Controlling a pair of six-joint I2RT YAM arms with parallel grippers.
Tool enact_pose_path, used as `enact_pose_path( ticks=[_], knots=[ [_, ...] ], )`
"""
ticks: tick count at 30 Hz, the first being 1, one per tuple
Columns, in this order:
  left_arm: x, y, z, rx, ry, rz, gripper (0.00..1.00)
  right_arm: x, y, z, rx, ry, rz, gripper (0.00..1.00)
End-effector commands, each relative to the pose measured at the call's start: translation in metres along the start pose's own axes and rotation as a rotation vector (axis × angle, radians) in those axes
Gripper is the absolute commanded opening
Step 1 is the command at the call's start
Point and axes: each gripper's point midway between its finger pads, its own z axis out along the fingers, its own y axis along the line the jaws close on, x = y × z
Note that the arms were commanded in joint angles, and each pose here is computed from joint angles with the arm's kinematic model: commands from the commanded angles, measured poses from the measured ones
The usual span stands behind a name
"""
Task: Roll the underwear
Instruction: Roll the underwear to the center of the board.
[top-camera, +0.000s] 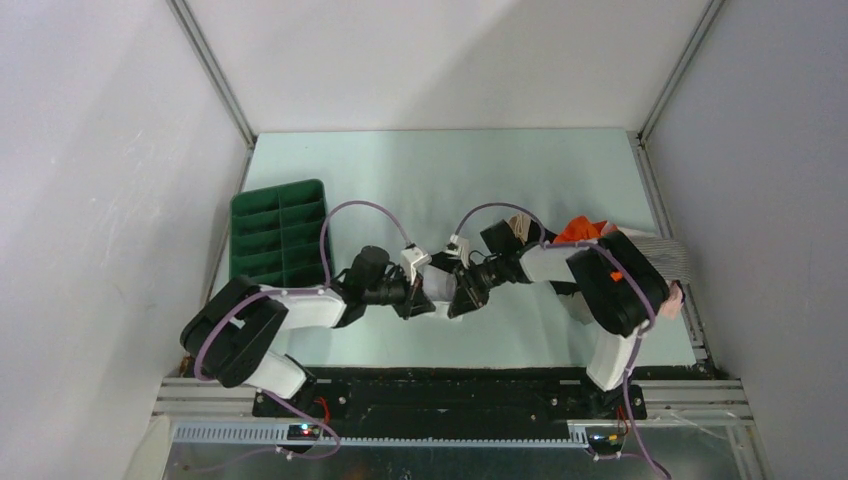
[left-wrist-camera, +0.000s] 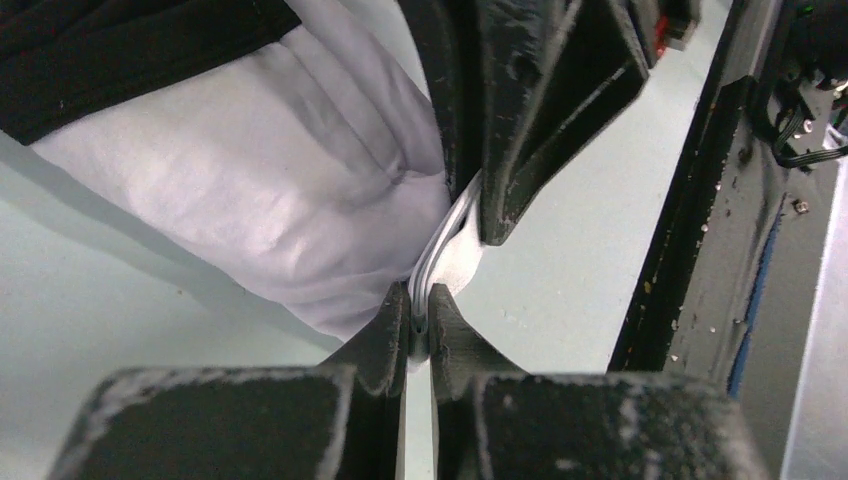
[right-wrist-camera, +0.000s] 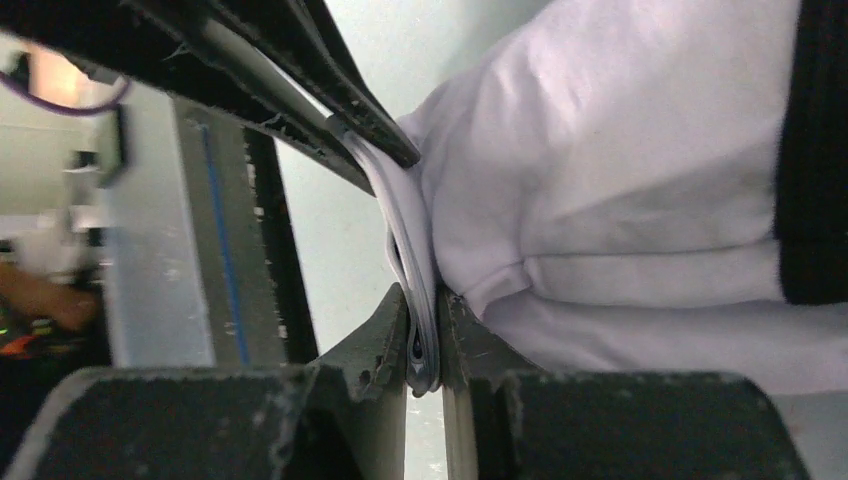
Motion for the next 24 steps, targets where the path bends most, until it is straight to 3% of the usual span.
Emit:
enact_pose_path(
  ticks=[1,4,9,13,15,19,21,24],
  knots=[
    [0.010,0.017,-0.004,-0.042,0.076,-0.125,0.00,0.027,0.002,-0.005,-0.114,0.126,0.334,0.00],
    [0.015,0.031,-0.002,-0.074,0.125,-0.184,0.01,0.027,-0.012,-0.002,-0.140,0.157,0.443,0.00],
    [0.012,0.061,-0.004,-0.186,0.159,-0.249,0.27,0.040,-0.027,0.005,-0.122,0.241,0.594,0.00],
    [-0.008,0.064,-0.020,-0.245,0.093,-0.136,0.42,0.049,-0.038,0.012,-0.098,0.301,0.675,0.00],
    [-0.023,0.057,-0.027,-0.255,0.062,-0.014,0.44,0.055,-0.042,0.015,-0.088,0.320,0.702,0.00],
    [-0.043,0.014,-0.027,-0.188,-0.006,0.564,0.46,0.061,-0.048,0.021,-0.075,0.349,0.734,0.00],
    [-0.048,0.001,-0.026,-0.179,-0.076,0.767,0.49,0.064,-0.050,0.024,-0.074,0.364,0.757,0.00],
    [-0.049,-0.002,-0.018,-0.192,-0.119,0.932,0.55,0.068,-0.051,0.026,-0.074,0.383,0.775,0.00]
  ],
)
